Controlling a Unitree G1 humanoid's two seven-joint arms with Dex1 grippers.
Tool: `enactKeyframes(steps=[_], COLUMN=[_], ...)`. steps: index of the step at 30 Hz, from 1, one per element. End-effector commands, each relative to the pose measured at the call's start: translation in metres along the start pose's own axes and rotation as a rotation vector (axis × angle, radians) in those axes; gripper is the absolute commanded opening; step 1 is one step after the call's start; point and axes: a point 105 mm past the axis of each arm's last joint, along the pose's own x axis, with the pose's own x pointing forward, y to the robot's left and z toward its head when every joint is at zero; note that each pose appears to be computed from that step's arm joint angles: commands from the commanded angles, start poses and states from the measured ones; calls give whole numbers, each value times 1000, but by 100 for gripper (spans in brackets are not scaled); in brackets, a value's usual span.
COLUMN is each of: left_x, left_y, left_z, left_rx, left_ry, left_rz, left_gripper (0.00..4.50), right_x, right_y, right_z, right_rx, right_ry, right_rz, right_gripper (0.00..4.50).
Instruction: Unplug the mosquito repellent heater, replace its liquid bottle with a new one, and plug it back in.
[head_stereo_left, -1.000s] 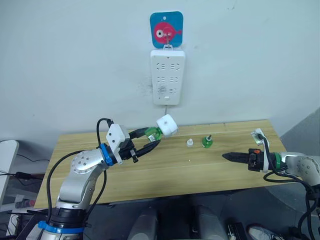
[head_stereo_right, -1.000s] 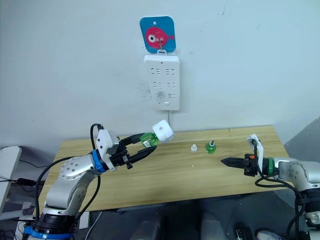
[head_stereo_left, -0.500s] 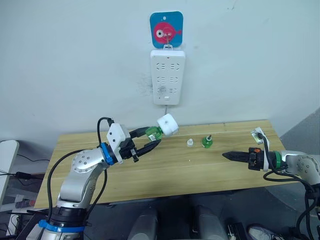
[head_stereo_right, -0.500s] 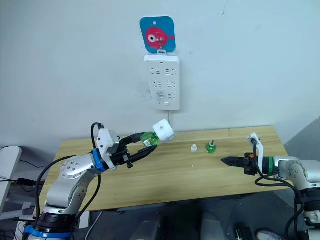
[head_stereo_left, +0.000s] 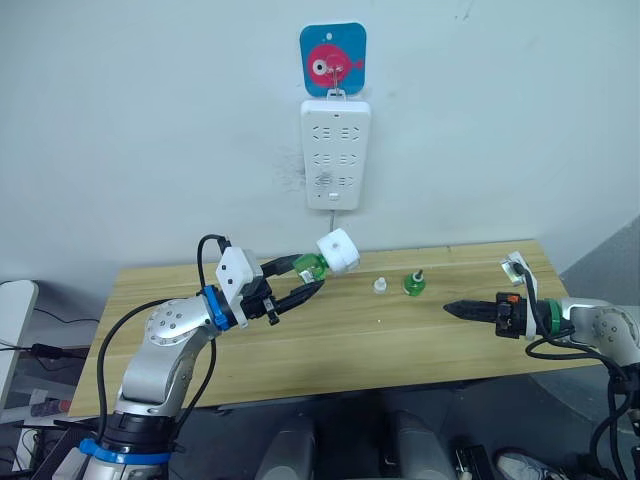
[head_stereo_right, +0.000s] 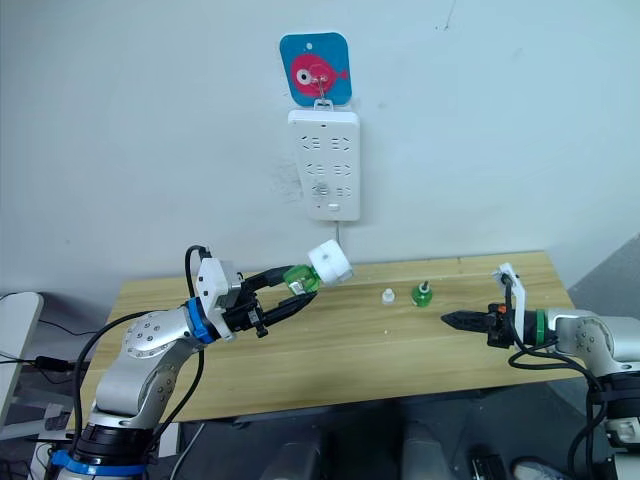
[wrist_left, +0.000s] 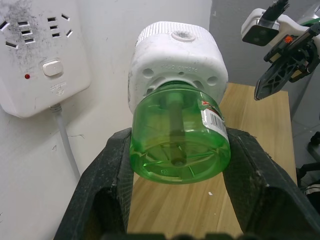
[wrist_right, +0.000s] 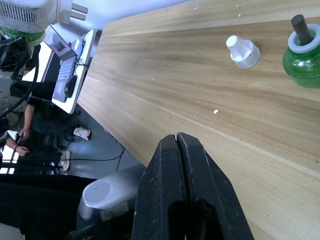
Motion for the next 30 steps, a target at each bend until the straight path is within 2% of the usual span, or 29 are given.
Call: enactKeyframes(steps=[1,15,16,18,20,23,30], left_x=[1,3,2,2,2,2,2], left_y=[-3,-3,-3,-3,-3,-4,0], left_z=[14,14,14,13,12,11,10], left_rx=[31,32,31,29,26,19,10], left_ry=[-50,-55,-54,-53,-53,-54,-55], left_rz=[-10,-10,-10,-7,-6,2,23], left_gripper=[220,220,220,220,220,220,220], right_x=[-3,0,3,14,23,35,42], right_y=[10,16,14,17,26,45,65], right_z=[14,19,23,29,33,31,23], right_rx=[-54,-91,-172,-500,-652,-757,-816], right_ry=[-31,-53,-68,-80,-118,-145,-165], right_rz=[28,36,0,-64,-59,-7,59], right_gripper=[3,3,3,3,3,3,3])
